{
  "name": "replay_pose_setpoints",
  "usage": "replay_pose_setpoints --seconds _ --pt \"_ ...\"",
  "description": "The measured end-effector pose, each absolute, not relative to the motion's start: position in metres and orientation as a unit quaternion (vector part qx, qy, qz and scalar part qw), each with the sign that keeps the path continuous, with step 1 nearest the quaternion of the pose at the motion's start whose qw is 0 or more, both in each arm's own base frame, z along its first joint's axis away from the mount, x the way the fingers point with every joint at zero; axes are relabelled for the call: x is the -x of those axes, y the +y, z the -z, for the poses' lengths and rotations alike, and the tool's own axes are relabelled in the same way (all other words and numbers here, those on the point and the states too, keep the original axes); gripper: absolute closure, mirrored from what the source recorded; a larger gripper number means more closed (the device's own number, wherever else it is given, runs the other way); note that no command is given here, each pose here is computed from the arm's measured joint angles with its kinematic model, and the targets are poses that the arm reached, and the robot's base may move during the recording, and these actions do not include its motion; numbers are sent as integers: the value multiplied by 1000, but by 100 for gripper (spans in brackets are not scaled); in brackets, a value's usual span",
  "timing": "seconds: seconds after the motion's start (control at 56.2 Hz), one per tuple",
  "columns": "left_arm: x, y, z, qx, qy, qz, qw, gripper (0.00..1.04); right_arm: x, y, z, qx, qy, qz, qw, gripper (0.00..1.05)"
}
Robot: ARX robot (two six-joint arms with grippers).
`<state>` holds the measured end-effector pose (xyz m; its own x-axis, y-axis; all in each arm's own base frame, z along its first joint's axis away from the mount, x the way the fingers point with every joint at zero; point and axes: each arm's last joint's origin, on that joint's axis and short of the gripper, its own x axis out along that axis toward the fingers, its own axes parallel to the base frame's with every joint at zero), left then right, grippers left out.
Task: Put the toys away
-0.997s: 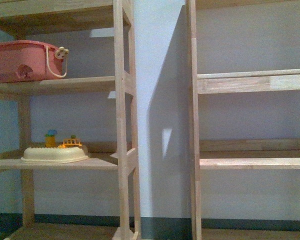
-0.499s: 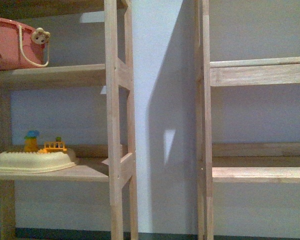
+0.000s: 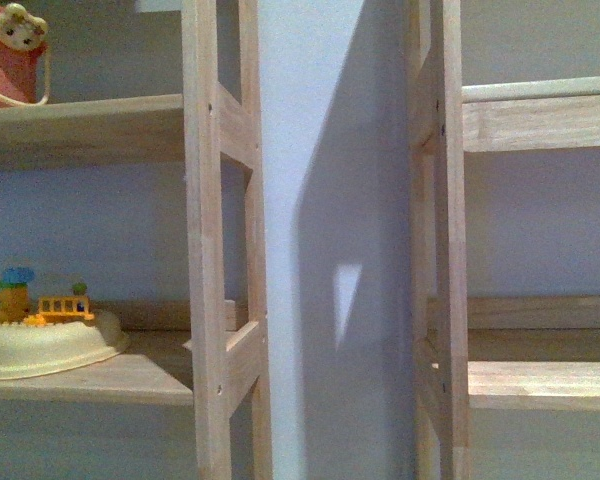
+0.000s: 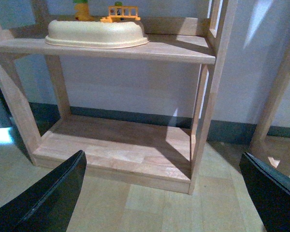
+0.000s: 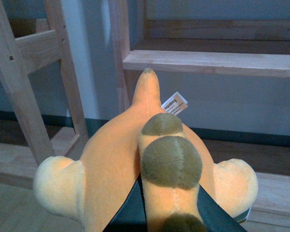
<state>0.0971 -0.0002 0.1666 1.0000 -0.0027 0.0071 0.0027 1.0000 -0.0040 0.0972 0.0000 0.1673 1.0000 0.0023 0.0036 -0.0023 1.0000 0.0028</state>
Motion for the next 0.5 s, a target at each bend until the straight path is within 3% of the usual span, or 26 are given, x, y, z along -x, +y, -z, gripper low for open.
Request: replay_pose_setpoints --seconds 0.499 --pt "-97 0 -167 2 -4 1 1000 6 -97 0 -167 -1 -2 -1 1000 95"
